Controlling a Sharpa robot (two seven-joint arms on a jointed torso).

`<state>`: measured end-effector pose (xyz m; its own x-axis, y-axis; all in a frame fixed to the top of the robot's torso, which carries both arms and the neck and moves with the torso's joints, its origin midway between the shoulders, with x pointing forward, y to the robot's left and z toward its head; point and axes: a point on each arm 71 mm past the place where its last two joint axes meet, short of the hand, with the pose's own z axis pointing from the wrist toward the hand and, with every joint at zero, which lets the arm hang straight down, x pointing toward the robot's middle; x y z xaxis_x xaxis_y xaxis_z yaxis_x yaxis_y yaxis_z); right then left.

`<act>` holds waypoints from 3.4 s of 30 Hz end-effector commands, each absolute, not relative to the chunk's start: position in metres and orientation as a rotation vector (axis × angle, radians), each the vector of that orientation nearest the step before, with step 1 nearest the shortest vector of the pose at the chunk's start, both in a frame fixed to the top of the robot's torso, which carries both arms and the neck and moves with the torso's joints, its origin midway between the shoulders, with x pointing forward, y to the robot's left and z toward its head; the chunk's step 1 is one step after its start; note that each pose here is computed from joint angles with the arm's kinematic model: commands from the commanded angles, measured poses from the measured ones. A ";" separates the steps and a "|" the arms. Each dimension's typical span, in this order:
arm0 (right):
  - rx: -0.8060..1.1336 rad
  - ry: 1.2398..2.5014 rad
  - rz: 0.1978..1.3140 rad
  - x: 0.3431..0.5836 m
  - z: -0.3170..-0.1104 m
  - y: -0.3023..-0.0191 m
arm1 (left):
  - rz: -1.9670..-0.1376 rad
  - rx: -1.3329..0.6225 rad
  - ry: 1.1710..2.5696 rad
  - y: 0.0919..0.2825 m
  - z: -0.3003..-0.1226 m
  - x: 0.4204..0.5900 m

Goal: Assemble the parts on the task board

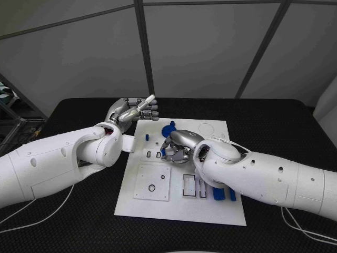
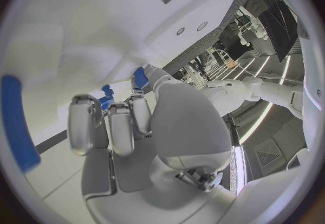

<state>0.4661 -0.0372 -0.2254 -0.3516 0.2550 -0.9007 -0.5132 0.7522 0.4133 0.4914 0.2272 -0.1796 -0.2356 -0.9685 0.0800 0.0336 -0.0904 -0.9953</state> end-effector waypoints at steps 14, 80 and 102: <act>-0.161 1.760 0.789 0.467 -0.229 -0.040 | -1.481 -1.108 1.311 0.226 -0.178 0.492; 0.358 1.612 1.159 0.479 -0.156 -0.187 | -0.385 -0.366 2.299 0.192 -0.205 0.499; 0.338 1.627 1.148 0.481 -0.157 -0.183 | -0.350 -0.297 2.357 0.174 -0.208 0.506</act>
<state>0.4810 -0.1843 -0.1588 -0.3941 0.7097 -0.5839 -0.3119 0.4944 0.8114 0.5065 0.1753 -0.2085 -0.6999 -0.3342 -0.6313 -0.1242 0.9272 -0.3533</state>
